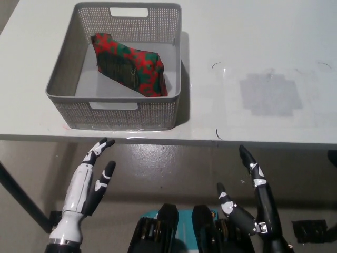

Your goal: Use the right hand to pick up a bag of coffee beans on the right hand side and place it into a container on the left hand side

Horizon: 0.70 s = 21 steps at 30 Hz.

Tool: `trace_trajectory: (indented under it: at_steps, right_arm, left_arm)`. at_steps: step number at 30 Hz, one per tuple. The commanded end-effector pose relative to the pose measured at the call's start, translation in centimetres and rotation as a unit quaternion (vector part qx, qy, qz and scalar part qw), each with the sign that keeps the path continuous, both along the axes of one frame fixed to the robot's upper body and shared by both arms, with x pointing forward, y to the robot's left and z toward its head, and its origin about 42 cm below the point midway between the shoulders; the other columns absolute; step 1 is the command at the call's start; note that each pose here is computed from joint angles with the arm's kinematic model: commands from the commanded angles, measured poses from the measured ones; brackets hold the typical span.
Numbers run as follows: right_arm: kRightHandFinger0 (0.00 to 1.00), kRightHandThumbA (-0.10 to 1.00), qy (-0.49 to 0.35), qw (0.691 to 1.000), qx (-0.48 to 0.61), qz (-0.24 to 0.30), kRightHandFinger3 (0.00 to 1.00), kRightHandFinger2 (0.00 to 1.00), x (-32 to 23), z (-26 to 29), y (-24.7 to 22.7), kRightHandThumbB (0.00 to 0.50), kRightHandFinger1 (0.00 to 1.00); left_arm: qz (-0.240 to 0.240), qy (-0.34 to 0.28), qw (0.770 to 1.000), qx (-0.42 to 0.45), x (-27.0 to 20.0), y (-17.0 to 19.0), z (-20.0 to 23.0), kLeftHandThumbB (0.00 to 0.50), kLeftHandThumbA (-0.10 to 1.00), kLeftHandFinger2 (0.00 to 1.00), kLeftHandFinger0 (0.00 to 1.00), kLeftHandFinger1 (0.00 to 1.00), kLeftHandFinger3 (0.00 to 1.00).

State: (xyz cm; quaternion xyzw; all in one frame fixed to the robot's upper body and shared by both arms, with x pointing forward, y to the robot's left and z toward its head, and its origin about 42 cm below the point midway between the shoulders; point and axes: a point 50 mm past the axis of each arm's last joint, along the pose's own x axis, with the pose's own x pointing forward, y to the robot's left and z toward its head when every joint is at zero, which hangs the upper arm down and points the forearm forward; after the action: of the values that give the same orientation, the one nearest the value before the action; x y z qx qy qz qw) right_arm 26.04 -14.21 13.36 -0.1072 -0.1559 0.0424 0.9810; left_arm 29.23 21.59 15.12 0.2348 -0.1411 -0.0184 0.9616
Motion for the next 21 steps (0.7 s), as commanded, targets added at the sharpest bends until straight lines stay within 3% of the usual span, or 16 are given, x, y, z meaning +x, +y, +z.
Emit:
trace_trajectory:
  at_steps: [1, 5, 7, 9, 21]
  right_arm:
    - [1.00, 0.48, -0.010, 0.999, -0.033, 0.003, 1.00, 1.00, 0.0, 1.3, 0.3, 0.000, 1.00]
    - [1.00, 0.37, -0.016, 0.999, -0.041, -0.004, 1.00, 1.00, -0.1, 1.4, 0.2, 0.000, 1.00]
    - [1.00, 0.23, -0.019, 0.999, -0.044, -0.009, 1.00, 1.00, -0.1, 1.2, 0.2, 0.000, 1.00]
    - [1.00, 0.17, -0.018, 0.999, -0.044, -0.010, 1.00, 1.00, -0.2, 1.0, 0.3, 0.000, 1.00]
    - [1.00, 0.17, 0.001, 0.996, -0.085, -0.001, 1.00, 1.00, -1.1, -0.1, 0.5, 0.000, 1.00]
  left_arm:
    - [-0.005, -0.011, 0.998, 0.063, 0.6, -0.3, 1.5, 0.101, 1.00, 1.00, 1.00, 1.00, 1.00]
    - [-0.001, -0.009, 0.997, 0.083, 0.6, -0.7, 1.8, 0.128, 1.00, 1.00, 1.00, 1.00, 1.00]
    - [-0.001, -0.008, 0.995, 0.099, 0.6, -0.7, 1.8, 0.124, 1.00, 1.00, 1.00, 1.00, 1.00]
    - [-0.001, -0.003, 0.995, 0.102, 0.5, -0.7, 1.7, 0.118, 1.00, 1.00, 1.00, 1.00, 1.00]
    - [0.001, 0.006, 0.999, 0.050, -1.2, -0.2, 0.2, 0.146, 1.00, 1.00, 1.00, 1.00, 1.00]
